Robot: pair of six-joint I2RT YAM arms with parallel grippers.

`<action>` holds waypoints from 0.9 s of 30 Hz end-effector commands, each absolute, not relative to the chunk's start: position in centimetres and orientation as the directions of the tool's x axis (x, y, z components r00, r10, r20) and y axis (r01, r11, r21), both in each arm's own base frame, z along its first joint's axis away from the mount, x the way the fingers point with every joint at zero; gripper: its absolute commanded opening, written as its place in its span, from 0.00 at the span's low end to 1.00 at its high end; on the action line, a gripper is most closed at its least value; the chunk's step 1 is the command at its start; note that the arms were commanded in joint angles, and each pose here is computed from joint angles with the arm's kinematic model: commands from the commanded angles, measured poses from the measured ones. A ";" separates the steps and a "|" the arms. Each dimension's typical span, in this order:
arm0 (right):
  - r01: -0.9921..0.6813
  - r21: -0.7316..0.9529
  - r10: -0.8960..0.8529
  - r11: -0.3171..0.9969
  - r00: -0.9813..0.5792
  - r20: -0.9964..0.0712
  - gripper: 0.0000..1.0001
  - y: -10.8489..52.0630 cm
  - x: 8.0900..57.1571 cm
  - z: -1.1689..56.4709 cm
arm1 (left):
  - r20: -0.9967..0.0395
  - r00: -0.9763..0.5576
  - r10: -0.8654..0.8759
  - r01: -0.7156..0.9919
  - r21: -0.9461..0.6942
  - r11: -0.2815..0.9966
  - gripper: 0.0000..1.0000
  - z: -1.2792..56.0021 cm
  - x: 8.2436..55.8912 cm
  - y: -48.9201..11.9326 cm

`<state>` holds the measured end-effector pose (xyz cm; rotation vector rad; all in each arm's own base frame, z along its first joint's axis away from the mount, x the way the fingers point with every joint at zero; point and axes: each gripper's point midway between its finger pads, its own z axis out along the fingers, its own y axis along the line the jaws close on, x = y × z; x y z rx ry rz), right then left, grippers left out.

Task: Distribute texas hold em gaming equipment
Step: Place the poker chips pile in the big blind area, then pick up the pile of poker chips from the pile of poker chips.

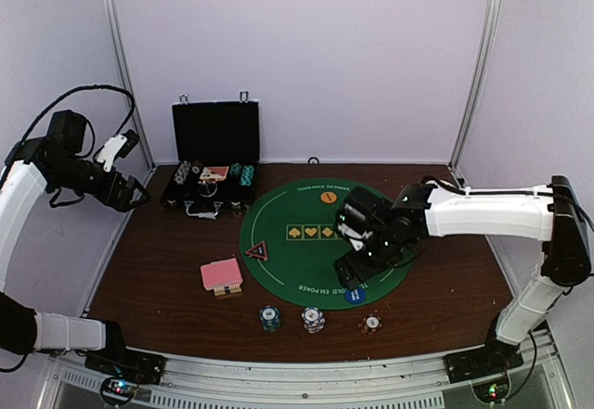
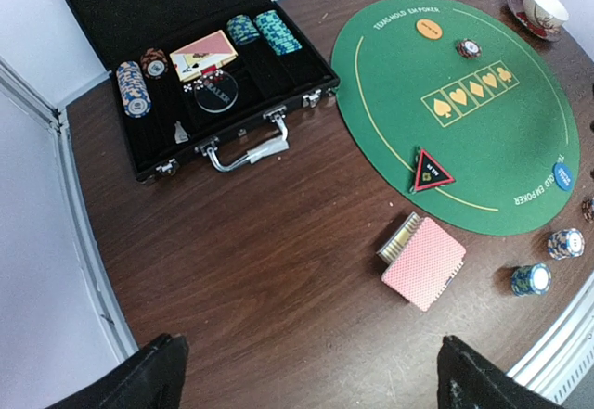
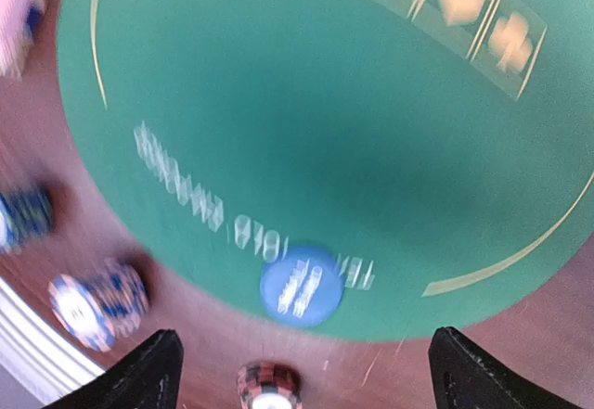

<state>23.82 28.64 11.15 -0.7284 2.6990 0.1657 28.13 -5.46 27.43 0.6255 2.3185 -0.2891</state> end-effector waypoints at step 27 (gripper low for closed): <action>-0.514 0.072 -0.502 0.855 -0.855 -0.131 0.69 26.4 13.6 2.3 | -0.725 -0.589 0.355 0.537 -0.023 0.843 0.98 29.6 28.3 -5.9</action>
